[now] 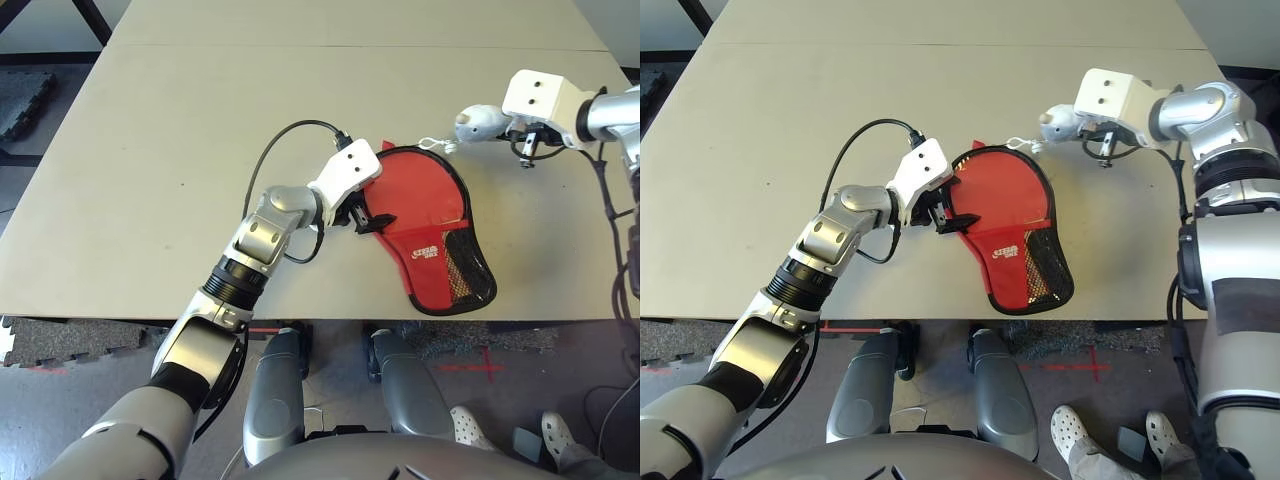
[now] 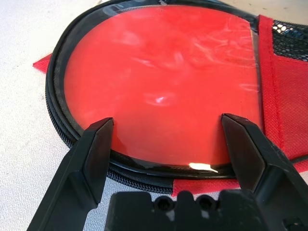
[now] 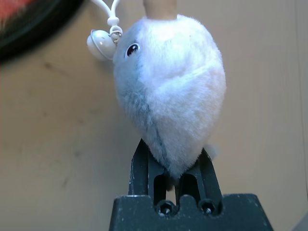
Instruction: Store the ping-pong paddle in its case and zip it.
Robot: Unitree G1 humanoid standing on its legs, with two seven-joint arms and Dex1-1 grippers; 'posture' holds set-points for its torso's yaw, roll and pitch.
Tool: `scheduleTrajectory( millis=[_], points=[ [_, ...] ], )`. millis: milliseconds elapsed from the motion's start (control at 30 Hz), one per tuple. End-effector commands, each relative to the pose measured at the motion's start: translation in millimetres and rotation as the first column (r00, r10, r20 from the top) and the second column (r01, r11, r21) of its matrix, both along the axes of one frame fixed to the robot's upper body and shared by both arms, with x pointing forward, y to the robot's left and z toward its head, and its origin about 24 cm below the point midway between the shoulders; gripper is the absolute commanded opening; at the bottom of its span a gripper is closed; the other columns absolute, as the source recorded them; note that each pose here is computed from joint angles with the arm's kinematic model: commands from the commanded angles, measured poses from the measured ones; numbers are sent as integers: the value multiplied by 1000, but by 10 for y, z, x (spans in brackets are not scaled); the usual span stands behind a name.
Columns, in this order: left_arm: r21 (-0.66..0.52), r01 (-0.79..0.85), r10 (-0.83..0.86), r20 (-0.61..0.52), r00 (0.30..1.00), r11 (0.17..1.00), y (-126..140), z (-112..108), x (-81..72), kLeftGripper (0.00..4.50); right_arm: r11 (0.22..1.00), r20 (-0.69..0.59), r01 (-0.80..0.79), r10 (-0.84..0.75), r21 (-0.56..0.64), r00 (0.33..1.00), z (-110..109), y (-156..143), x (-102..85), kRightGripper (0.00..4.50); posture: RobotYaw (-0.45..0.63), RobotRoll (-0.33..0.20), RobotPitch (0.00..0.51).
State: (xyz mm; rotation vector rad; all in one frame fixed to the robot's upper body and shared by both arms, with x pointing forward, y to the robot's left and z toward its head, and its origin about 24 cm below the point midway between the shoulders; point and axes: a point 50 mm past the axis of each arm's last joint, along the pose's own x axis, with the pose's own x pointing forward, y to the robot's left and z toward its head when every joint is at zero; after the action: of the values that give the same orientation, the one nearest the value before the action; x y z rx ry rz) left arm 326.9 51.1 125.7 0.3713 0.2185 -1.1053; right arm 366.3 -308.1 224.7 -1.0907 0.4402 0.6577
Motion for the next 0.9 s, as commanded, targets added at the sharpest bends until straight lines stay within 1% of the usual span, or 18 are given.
scheduleTrajectory(
  millis=[33, 133, 233, 333, 500, 600, 733, 900],
  points=[
    [72, -21, 29, -119, 993, 997, 68, -298, -37, 4500, 995, -127, 100, -100, -5, 987, 14, -313, -195, 9, -35, 0, 246],
    [71, -20, 29, -120, 992, 997, 59, -303, -35, 4500, 991, -234, 130, -119, 35, 965, 21, -437, -323, 9, -43, 0, 246],
    [70, -18, 27, -120, 992, 997, 51, -305, -33, 4500, 986, -367, 136, -92, 97, 926, 33, -513, -459, 9, -50, 0, 247],
    [70, -16, 25, -122, 992, 997, 47, -309, -30, 4500, 973, -499, 164, -63, 162, 864, 0, -582, -594, 9, -58, 0, 248],
    [72, -15, 23, -124, 992, 997, 45, -318, -24, 4500, 964, -585, 218, -90, 151, 806, -172, -657, -687, 9, -71, 0, 250],
    [72, -16, 25, -125, 992, 997, 43, -325, -14, 4500, 964, -631, 206, -56, 166, 774, -284, -645, -784, 9, -77, 0, 251],
    [71, -17, 26, -126, 992, 997, 36, -332, -7, 4500, 961, -737, 168, 52, 221, 674, -409, -511, -1015, 9, -82, 0, 254],
    [73, -23, 32, -129, 991, 997, 46, -341, -3, 4500, 946, -840, 149, 174, 287, 514, -559, -320, -1353, 9, -83, 0, 256]
  ],
)
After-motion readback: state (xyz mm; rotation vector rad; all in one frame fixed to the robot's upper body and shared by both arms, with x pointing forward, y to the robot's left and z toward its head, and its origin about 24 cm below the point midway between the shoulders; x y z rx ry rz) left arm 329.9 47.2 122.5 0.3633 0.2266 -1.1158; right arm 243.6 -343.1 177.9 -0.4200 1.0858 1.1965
